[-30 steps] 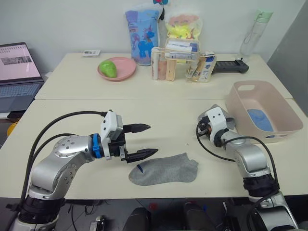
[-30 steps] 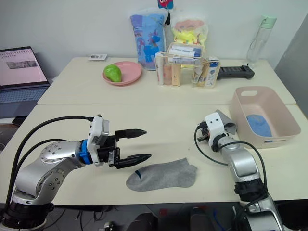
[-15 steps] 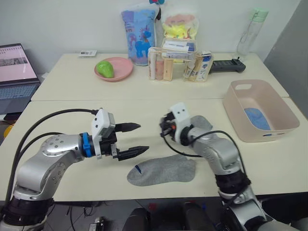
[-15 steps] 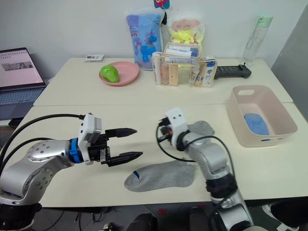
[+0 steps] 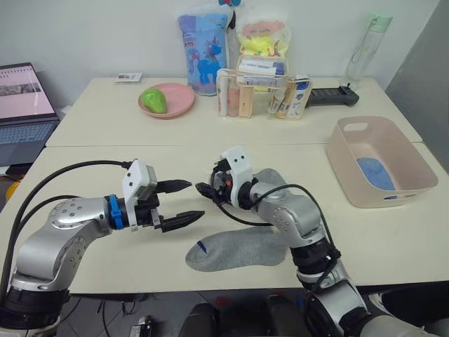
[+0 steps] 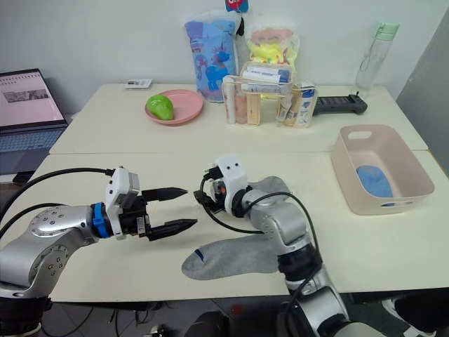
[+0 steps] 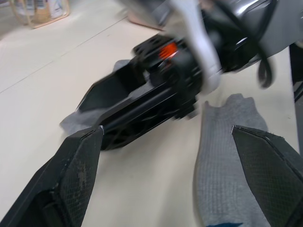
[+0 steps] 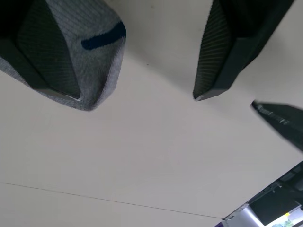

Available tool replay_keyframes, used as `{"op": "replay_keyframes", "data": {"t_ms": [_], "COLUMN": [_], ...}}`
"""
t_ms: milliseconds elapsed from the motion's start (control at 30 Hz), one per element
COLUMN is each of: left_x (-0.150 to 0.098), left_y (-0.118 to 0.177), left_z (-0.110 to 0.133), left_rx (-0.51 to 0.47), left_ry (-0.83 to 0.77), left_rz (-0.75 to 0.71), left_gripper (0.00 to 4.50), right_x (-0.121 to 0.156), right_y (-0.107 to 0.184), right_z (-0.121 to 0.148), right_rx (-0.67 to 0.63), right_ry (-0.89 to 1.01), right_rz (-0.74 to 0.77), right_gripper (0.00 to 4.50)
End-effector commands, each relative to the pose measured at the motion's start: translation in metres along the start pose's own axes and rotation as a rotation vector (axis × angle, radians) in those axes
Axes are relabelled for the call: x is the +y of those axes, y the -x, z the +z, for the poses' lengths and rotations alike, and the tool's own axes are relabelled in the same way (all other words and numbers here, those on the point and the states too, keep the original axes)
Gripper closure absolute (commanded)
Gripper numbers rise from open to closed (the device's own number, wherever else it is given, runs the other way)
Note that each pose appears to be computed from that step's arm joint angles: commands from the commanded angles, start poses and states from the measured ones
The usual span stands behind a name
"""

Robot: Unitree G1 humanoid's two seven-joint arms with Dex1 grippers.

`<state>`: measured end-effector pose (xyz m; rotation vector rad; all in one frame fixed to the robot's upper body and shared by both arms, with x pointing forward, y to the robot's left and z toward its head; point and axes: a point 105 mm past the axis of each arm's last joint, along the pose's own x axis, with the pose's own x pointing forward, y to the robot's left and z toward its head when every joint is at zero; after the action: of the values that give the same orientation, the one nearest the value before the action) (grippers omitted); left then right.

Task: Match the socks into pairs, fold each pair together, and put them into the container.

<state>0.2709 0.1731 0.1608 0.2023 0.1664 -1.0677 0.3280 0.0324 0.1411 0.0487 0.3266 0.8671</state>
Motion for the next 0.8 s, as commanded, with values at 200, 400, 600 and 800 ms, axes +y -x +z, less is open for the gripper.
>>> {"op": "replay_keyframes", "data": {"t_ms": [200, 400, 600, 800], "left_x": [0.019, 0.019, 0.035, 0.053], "left_y": [0.011, -0.025, -0.05, -0.072], "left_z": [-0.013, -0.019, -0.024, -0.032], "left_rx": [0.129, 0.146, 0.162, 0.205], "left_ry": [-0.248, -0.439, -0.589, -0.692], "left_rz": [0.023, -0.071, -0.118, -0.162], "left_gripper": [0.0, 0.0, 0.56, 2.5], "right_x": [-0.026, -0.041, -0.058, -0.076], "right_y": [0.078, 0.128, 0.137, 0.137], "right_z": [0.009, -0.025, -0.025, -0.024], "right_rx": [0.008, 0.185, 0.194, 0.216], "right_ry": [0.216, 0.497, 0.62, 0.715], "right_rz": [0.016, 0.03, -0.011, -0.049], "right_gripper": [0.07, 0.07, 0.0, 0.0]}}
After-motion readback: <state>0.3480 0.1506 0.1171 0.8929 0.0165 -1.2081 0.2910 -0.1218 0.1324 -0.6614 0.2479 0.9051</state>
